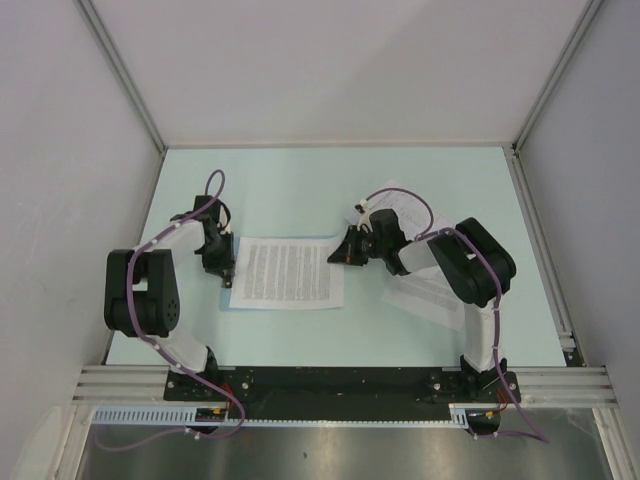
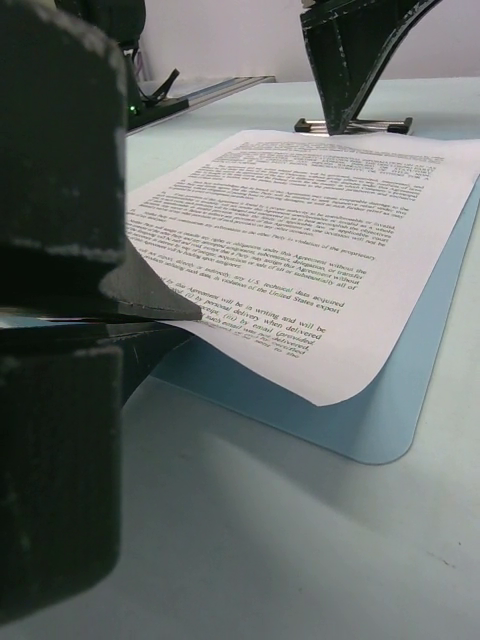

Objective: Put the files into the folder

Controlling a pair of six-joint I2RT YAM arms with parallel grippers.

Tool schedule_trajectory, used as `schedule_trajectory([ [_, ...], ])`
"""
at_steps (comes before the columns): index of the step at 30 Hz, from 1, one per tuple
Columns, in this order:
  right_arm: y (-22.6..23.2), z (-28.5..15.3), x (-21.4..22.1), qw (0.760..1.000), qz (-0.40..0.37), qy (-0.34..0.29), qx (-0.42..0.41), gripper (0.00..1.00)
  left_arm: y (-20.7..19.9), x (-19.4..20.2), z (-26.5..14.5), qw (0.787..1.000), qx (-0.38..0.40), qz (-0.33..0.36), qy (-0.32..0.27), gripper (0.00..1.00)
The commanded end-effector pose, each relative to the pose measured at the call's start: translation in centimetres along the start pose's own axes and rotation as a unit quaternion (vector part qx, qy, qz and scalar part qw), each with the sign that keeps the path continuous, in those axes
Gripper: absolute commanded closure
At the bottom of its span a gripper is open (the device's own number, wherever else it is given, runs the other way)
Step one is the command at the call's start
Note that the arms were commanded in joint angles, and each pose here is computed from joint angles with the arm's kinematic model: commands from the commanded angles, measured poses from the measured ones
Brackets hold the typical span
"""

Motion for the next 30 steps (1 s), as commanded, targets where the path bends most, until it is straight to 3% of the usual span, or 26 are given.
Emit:
schedule_trajectory([
  [1,0.3,-0.1,-0.8,1.0,-0.018,-0.003,-0.003,1.0,-0.2,-1.2,-0.5,1.0,0.003,0.011,-0.018,1.0],
  [6,0.6,1.0,-1.3,0.999,-0.048,0.004,-0.001,1.0,-0.4,-1.1,-0.4,1.0,0.008,0.01,-0.018,1.0],
  [9,0.5,1.2,-1.2,0.999,-0.047,0.008,0.003,0.94,-0.4,-1.0,-0.3,1.0,0.01,0.01,-0.015,1.0],
  [12,0.3,1.1,-1.5,0.999,-0.045,0.009,0.013,0.76,-0.4,-0.9,-0.1,1.0,0.009,0.009,-0.014,1.0],
  [13,0.6,0.8,-2.0,0.998,-0.054,0.007,0.017,0.64,-0.3,-0.8,0.0,1.0,0.008,0.007,-0.012,1.0],
  [14,0.3,0.5,-2.3,0.998,-0.055,0.005,0.03,0.59,-0.3,-0.8,0.0,1.0,0.008,0.006,-0.012,1.0],
  [19,-1.4,-3.7,-3.6,0.987,-0.068,0.028,0.142,0.27,-0.3,-0.5,0.3,1.0,0.005,0.003,-0.005,1.0],
  [20,-1.3,-5.5,-5.8,0.977,-0.1,-0.004,0.189,0.24,-0.3,-0.5,0.3,1.0,0.005,0.003,-0.006,1.0],
  [21,-1.9,-7.1,-5.0,0.968,-0.099,0.024,0.229,0.21,-0.2,-0.5,0.3,1.0,0.004,0.002,-0.006,1.0],
  [24,-1.7,-10.4,-6.8,0.941,-0.129,0.001,0.314,0.15,-0.2,-0.4,0.4,1.0,0.004,0.002,-0.003,1.0],
  [26,0.1,-10.0,-7.2,0.945,-0.142,-0.012,0.295,0.15,-0.2,-0.3,0.5,1.0,0.005,0.001,-0.004,1.0],
  [30,7.5,-3.1,-5.6,0.979,-0.147,-0.039,0.133,0.15,-0.1,0.0,0.8,1.0,0.006,-0.001,0.002,1.0],
])
Point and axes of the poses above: each gripper's point midway between its finger pads, its own z axis out along the fingers, its own y axis along the line the jaws close on, x = y × z, the point moved 3 cm from there along -z, back along the fingers, and after that the axes turned 14 degrees about -z, right-handed, at the moved point
